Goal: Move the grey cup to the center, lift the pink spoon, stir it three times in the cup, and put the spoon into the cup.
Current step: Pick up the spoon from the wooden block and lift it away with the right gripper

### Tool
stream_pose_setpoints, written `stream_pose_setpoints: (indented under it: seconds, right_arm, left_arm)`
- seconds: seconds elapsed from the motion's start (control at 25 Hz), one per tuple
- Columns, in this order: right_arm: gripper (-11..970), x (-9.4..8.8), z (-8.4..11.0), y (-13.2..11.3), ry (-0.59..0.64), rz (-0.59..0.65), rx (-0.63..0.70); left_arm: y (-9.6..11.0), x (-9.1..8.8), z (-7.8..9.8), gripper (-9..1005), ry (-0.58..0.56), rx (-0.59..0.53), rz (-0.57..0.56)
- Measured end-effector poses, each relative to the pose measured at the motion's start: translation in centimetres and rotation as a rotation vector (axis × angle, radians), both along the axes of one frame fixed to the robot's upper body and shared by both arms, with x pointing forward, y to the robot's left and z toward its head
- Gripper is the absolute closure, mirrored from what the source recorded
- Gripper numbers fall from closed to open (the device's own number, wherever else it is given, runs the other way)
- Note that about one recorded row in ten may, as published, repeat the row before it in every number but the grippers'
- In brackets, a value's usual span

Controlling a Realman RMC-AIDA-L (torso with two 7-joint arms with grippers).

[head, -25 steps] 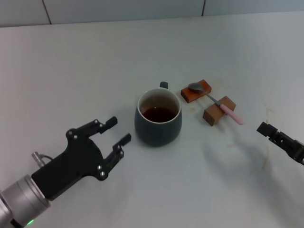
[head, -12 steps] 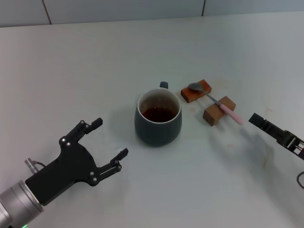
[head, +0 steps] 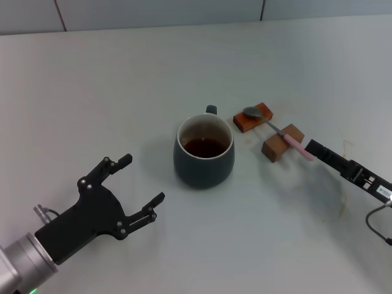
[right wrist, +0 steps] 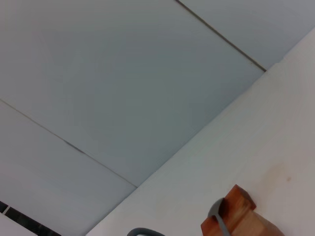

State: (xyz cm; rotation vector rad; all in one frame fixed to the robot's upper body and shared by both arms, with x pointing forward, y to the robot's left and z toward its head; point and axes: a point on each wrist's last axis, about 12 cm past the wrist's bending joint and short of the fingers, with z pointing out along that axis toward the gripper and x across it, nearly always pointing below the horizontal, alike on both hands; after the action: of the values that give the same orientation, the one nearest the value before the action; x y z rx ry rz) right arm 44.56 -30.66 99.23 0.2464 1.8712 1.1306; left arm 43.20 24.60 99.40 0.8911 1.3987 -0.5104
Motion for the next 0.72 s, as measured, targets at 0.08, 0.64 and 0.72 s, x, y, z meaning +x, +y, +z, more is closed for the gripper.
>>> stream_pose_setpoints:
  seconds: [0.08, 0.64, 0.72]
  right_arm:
    - [221, 0.4, -0.1, 0.3, 0.007, 0.003, -0.009]
    - [224, 1.7, -0.4, 1.5, 0.023, 0.025, -0.047]
    - [223, 1.8, -0.4, 1.5, 0.029, 0.024, -0.052]
  left_arm:
    - [0.0, 0.0, 0.0, 130, 0.0, 0.0, 0.0]
    - [-0.2, 0.1, 0.1, 129, -0.01, 0.0, -0.004]
    - [-0.2, 0.0, 0.0, 130, -0.009, 0.0, -0.003]
